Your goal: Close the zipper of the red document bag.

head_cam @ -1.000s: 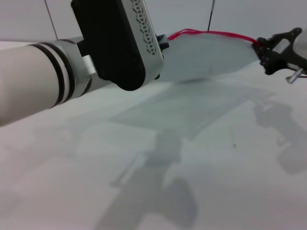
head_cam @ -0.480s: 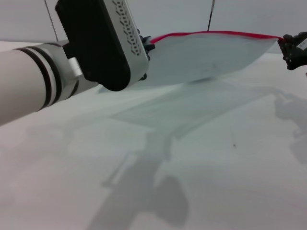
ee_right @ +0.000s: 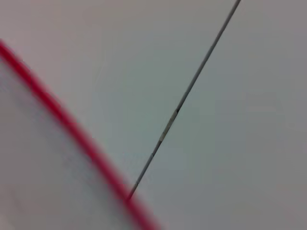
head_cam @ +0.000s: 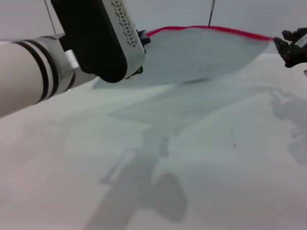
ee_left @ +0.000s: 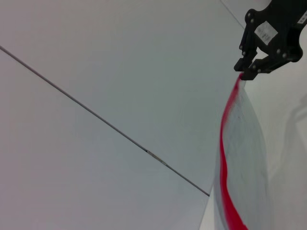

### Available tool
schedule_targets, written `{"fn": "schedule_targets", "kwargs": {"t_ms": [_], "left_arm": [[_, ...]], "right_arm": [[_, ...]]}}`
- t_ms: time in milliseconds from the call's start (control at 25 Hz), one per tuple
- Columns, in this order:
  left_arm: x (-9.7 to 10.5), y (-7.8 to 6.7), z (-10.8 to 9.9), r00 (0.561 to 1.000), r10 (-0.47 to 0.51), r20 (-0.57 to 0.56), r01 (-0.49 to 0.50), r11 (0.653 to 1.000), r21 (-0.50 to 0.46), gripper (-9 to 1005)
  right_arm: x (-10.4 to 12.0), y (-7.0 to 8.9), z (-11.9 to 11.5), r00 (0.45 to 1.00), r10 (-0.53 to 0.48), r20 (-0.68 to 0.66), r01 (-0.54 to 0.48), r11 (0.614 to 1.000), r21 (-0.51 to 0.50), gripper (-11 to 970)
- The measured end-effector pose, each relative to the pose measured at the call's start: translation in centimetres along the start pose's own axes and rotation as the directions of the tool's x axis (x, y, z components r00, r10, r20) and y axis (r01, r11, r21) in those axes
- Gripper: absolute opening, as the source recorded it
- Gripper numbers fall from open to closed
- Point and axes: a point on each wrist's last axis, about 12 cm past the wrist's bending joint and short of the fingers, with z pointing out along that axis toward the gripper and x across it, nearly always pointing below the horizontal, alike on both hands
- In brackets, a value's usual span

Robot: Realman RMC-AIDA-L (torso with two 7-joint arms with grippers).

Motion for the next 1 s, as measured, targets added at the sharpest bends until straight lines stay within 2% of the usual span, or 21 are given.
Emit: {"fn": "schedule_targets", "kwargs": {"t_ms": [240,280,400,480,600,760,920,1000], "left_arm": [[-0.8,0.9,0.3,1.0,0.013,0.025,-0.013,1.0,-0.024,72],[-0.9,1.0,0.3,0.999,0.014,0.029,-0.013,1.0,-0.026,108],[-1.5,1.3,0.5,0.999,0.01,0.046,-0.008,0.999,-0.033,215],[-1.6,1.5,0.7,0.999,-0.012,0.049,0.014,0.999,-0.039,286],[-0.8,2.3,1.3,0.994,-0.104,0.035,0.106,0.992,-0.066,392],[1.6,3.0,2.2,0.966,-0.25,0.069,0.258,0.956,-0.138,544],[4.2,2.6,3.1,0.907,-0.383,0.174,0.412,0.892,-0.187,731],[5.2,2.3,3.7,0.879,-0.417,0.23,0.463,0.86,-0.214,771]], "right_arm": [[-0.4,-0.4,-0.6,1.0,0.008,0.024,-0.009,1.0,0.026,195],[-0.6,-0.5,-0.9,0.999,0.008,0.034,-0.009,0.999,0.035,198],[-1.2,-0.7,-1.6,0.998,0.021,0.063,-0.024,0.998,0.052,445],[-1.6,-0.6,-1.8,0.996,0.037,0.078,-0.041,0.998,0.05,540],[-1.9,0.0,-1.7,0.994,0.067,0.089,-0.07,0.997,0.034,683],[-2.3,2.2,-1.4,0.982,0.116,0.148,-0.122,0.992,0.027,692],[-2.6,4.7,-1.1,0.966,0.133,0.22,-0.154,0.985,0.081,692],[-2.6,6.0,-1.0,0.956,0.147,0.256,-0.182,0.976,0.119,688]]}}
